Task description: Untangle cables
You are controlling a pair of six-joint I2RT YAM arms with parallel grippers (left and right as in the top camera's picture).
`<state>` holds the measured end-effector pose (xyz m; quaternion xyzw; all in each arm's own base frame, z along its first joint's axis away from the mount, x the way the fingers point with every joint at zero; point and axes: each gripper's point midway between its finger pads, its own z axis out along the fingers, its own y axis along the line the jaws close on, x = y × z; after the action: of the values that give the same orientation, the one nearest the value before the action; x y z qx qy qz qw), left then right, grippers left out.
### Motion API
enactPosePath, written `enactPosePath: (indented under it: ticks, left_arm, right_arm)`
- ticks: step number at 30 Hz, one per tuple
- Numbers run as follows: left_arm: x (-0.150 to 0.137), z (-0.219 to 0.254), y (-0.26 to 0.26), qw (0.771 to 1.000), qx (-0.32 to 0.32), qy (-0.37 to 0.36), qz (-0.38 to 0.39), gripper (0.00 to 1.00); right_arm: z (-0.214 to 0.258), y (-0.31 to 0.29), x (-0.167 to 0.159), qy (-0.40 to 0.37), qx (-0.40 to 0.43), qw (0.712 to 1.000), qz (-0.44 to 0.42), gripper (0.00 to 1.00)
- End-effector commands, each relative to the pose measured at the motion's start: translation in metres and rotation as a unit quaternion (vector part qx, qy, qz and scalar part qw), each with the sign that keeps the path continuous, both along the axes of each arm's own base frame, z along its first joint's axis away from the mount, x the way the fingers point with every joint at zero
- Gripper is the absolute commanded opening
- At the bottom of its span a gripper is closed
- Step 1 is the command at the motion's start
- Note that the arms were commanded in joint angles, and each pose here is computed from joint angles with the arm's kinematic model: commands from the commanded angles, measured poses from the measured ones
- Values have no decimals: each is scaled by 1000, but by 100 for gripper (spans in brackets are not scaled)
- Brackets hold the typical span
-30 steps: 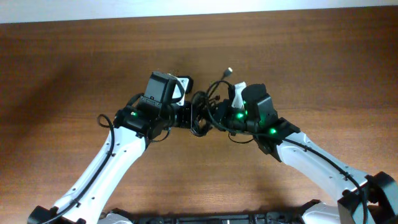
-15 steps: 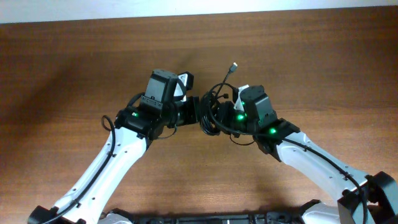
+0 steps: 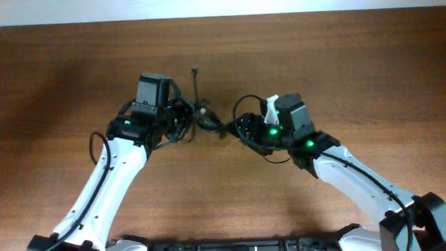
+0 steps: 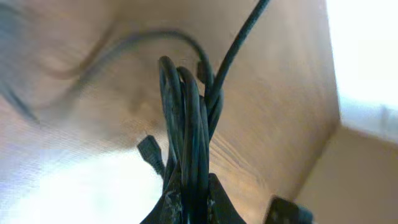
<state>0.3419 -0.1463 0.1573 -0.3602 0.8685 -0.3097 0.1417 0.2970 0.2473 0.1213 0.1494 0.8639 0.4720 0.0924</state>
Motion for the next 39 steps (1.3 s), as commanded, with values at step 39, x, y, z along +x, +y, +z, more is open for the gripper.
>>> enactPosePath:
  ticks: [39]
  left_arm:
    - [-52, 72, -28, 849, 110, -301, -420, 0]
  right_arm:
    - [33, -26, -24, -173, 91, 959, 205, 99]
